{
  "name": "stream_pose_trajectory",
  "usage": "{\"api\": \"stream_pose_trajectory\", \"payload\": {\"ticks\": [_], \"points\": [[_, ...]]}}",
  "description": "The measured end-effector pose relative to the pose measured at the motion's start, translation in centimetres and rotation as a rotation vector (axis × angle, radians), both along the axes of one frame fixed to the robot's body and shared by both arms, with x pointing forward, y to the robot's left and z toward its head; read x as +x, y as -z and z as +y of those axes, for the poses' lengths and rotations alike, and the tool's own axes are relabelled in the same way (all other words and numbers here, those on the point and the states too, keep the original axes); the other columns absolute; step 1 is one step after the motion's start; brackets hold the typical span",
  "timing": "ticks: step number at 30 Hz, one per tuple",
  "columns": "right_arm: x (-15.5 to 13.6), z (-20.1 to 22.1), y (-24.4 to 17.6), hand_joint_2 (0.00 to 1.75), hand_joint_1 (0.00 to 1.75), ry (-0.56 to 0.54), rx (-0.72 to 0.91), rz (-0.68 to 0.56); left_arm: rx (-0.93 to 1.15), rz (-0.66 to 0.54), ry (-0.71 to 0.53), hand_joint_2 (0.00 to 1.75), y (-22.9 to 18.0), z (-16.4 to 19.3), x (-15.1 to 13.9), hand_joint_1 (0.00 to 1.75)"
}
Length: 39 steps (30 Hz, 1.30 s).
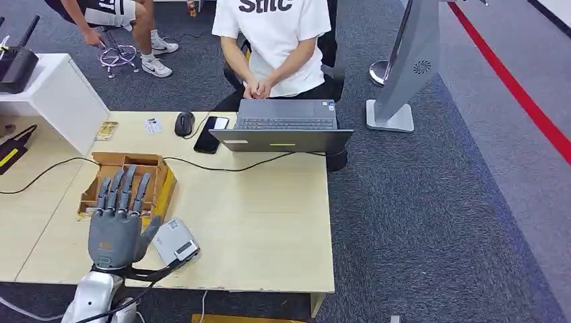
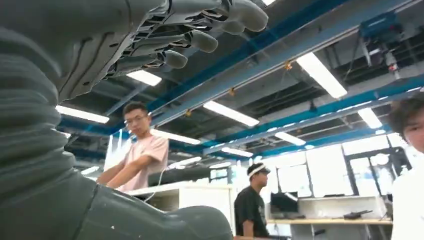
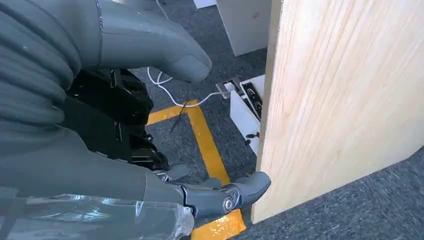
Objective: Pass the card to the sensor for recognition and then transmit it.
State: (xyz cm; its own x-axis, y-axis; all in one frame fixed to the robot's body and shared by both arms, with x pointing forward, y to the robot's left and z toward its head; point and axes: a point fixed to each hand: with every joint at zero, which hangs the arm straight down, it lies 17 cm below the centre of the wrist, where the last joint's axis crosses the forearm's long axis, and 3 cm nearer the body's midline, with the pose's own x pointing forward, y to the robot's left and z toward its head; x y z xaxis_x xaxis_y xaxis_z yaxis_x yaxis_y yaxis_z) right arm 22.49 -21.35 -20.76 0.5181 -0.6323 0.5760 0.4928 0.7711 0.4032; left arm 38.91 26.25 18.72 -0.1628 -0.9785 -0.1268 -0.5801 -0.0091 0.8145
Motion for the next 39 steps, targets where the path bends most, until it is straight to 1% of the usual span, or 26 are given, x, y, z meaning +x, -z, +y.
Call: {"api": "stream_pose_trajectory", "payload": {"ticks": [2, 4, 7, 9, 13, 18, 20, 24, 32, 39], "points": [[-0.1, -0.1, 0.0, 1.75, 0.0, 0.004, -0.001, 0.0, -0.018, 0.012, -0.029, 1.75, 0.4, 0.7, -0.1, 0.0], [-0.1, -0.1, 0.0, 1.75, 0.0, 0.004, 0.0, -0.001, -0.049, 0.034, -0.089, 1.75, 1.3, 2.2, 0.0, 0.0], [-0.1, -0.1, 0.0, 1.75, 0.0, 0.002, 0.002, -0.001, -0.077, 0.096, -0.181, 1.75, 3.9, 4.7, 0.2, 0.0], [-0.1, -0.2, 0.0, 1.75, 0.0, 0.003, 0.003, -0.002, -0.075, 0.124, -0.207, 1.75, 5.0, 5.6, 0.2, 0.0], [-0.1, -0.2, 0.0, 1.75, 0.0, 0.006, 0.004, -0.002, -0.061, 0.16, -0.219, 1.75, 6.5, 6.2, 0.2, 0.0], [-0.1, -0.2, 0.0, 1.75, 0.0, 0.007, 0.005, -0.002, -0.055, 0.18, -0.229, 1.75, 7.4, 6.7, 0.2, 0.0], [-0.1, -0.2, 0.0, 1.75, 0.0, 0.004, 0.005, -0.001, -0.055, 0.204, -0.252, 1.75, 8.4, 7.4, 0.4, 0.0], [-0.2, -0.1, 0.1, 1.75, 0.0, -0.006, 0.004, 0.001, -0.025, 0.25, -0.246, 1.75, 10.2, 8.2, 0.6, 0.0], [-0.1, 0.2, 0.1, 1.75, 0.0, -0.026, 0.004, 0.006, -0.018, 0.27, -0.296, 1.75, 11.0, 10.3, 1.7, 0.0], [0.2, 0.4, 0.0, 1.75, 0.0, -0.035, 0.008, 0.002, 0.035, 0.294, -0.255, 1.75, 11.6, 10.6, 3.3, 0.0]]}}
